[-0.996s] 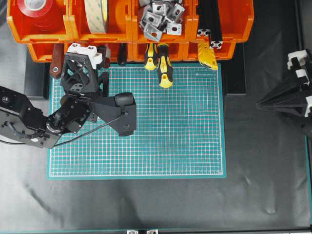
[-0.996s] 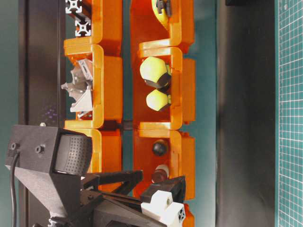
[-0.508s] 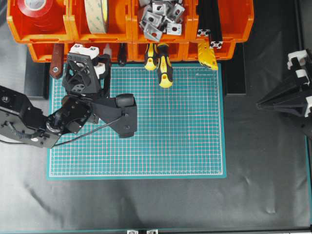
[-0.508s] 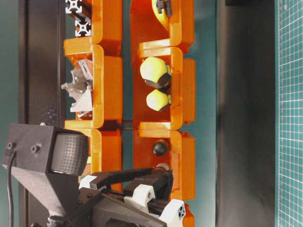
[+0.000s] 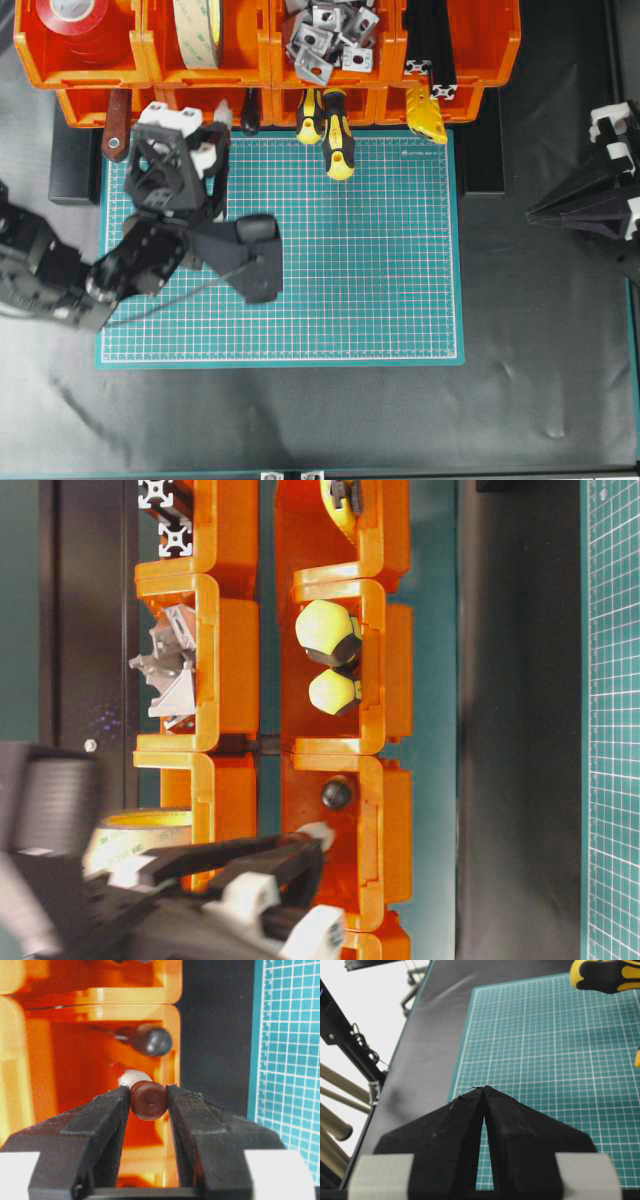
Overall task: Pick red screwdriver from container rack with left arm.
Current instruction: 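Pull the screwdriver out of the rack toward the front with the left gripper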
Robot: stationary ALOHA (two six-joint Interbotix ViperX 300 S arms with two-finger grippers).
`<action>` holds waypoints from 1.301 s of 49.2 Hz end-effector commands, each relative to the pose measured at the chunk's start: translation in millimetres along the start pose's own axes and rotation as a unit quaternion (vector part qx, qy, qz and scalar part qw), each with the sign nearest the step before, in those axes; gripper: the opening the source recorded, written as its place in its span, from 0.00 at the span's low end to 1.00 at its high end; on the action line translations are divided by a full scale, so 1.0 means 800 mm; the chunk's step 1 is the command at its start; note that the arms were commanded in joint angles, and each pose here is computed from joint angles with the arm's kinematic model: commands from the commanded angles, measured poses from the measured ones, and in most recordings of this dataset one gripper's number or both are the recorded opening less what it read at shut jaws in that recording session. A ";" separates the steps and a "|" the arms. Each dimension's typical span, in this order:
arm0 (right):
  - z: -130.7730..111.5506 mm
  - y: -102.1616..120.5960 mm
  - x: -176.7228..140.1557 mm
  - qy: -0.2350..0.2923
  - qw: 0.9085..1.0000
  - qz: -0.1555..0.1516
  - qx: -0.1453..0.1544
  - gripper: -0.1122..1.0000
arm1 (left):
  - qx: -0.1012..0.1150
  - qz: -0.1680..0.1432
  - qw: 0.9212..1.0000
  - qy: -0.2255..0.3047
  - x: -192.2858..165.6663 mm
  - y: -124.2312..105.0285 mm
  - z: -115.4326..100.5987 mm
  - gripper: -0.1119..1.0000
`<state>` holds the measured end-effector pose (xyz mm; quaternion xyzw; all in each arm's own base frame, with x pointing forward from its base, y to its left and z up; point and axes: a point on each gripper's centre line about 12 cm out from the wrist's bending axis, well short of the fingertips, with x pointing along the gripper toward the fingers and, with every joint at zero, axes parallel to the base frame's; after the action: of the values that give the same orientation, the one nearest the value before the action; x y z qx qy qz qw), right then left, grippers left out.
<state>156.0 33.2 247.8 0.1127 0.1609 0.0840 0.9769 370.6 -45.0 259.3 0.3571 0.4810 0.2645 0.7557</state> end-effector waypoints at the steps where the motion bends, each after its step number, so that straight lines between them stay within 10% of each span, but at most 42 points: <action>1: 0.009 0.003 0.000 -0.014 1.000 0.004 0.001 0.10 | -0.025 0.006 1.000 -0.015 -0.031 0.022 0.010 0.34; 21: 0.014 0.004 -0.004 -0.027 1.000 0.007 0.000 0.10 | -0.005 0.001 0.998 -0.069 -0.156 0.023 0.032 0.33; 36: 0.019 0.005 -0.010 -0.028 1.000 0.008 0.000 0.10 | 0.058 -0.007 0.993 -0.098 -0.266 -0.005 0.034 0.33; 52: 0.029 0.008 -0.019 -0.033 0.999 0.010 0.002 0.10 | 0.140 0.002 0.985 -0.105 -0.270 -0.053 0.059 0.33; 64: 0.045 0.013 -0.032 -0.062 0.998 0.019 0.010 0.10 | 0.162 -0.016 0.974 -0.159 -0.263 -0.078 0.063 0.33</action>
<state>142.7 30.6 276.6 0.1220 0.1134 0.0910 0.9818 336.0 -251.8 330.1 0.5113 0.4212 0.1297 0.7377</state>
